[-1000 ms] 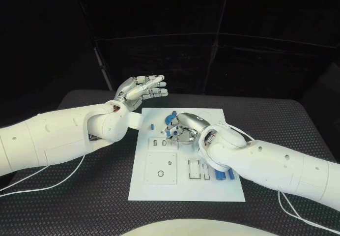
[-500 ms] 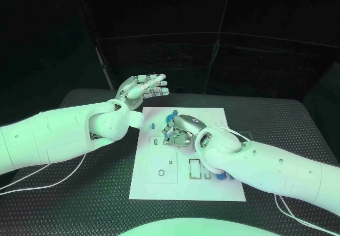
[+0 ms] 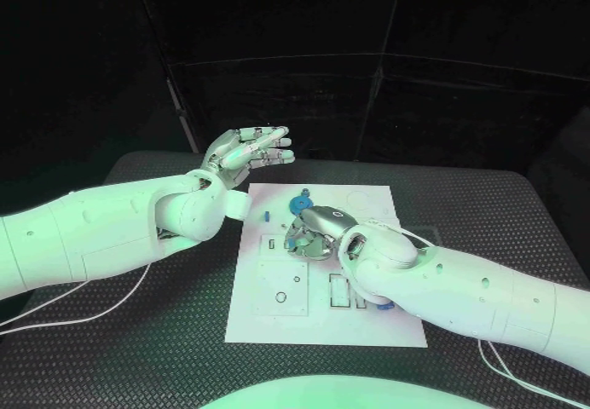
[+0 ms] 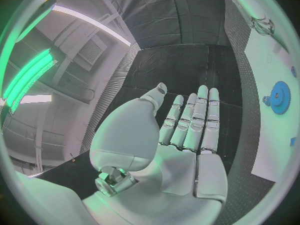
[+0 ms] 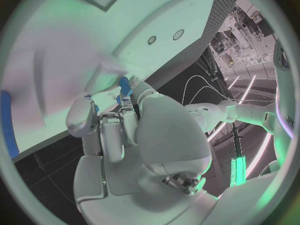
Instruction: Assemble the parts on the task board
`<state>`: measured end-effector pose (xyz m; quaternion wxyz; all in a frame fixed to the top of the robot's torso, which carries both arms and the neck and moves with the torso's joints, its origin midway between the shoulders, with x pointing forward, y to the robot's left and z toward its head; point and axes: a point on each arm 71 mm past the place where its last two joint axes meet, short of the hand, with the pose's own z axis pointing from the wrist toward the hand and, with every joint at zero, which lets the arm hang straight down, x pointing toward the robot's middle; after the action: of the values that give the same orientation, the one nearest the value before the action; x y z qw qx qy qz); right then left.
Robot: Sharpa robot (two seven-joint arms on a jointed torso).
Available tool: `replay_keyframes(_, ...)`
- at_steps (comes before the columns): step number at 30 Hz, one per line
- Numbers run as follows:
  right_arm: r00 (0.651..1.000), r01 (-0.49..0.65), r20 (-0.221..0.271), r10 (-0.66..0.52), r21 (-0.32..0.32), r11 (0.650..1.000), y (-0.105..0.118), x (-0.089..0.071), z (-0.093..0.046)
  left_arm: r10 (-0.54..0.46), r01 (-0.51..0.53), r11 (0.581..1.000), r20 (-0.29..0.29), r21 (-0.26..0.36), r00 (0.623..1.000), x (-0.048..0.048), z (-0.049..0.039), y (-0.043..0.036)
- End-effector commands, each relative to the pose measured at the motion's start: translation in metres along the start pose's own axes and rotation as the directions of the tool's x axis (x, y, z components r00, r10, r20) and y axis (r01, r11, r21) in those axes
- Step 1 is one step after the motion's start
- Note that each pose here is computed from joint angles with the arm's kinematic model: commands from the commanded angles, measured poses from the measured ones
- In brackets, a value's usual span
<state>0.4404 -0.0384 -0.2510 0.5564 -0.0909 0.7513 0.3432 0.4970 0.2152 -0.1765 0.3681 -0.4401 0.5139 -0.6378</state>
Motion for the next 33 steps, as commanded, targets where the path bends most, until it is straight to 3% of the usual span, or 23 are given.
replay_keyframes(1, 0.999, 0.030, -0.040, -0.030, 0.008, 1.000, -0.0008, 0.0028, 0.0005, -0.005, 0.006, 1.000, -0.011, 0.008, 1.000, 0.0012, 0.0003, -0.0014)
replay_keyframes(10, 0.998, 0.043, -0.051, -0.042, 0.012, 0.999, -0.0021, 0.0048, 0.0007, -0.005, 0.005, 1.000, -0.011, 0.007, 1.000, 0.0009, 0.0002, -0.0015)
replay_keyframes(20, 0.997, 0.077, -0.025, -0.075, 0.053, 0.996, -0.0065, 0.0033, -0.0011, -0.006, 0.006, 1.000, -0.012, 0.007, 1.000, 0.0009, 0.0005, -0.0013)
replay_keyframes(33, 0.996, 0.085, -0.024, -0.084, 0.058, 0.995, -0.0070, 0.0034, -0.0021, -0.006, 0.006, 1.000, -0.012, 0.006, 1.000, 0.0007, 0.0006, -0.0012)
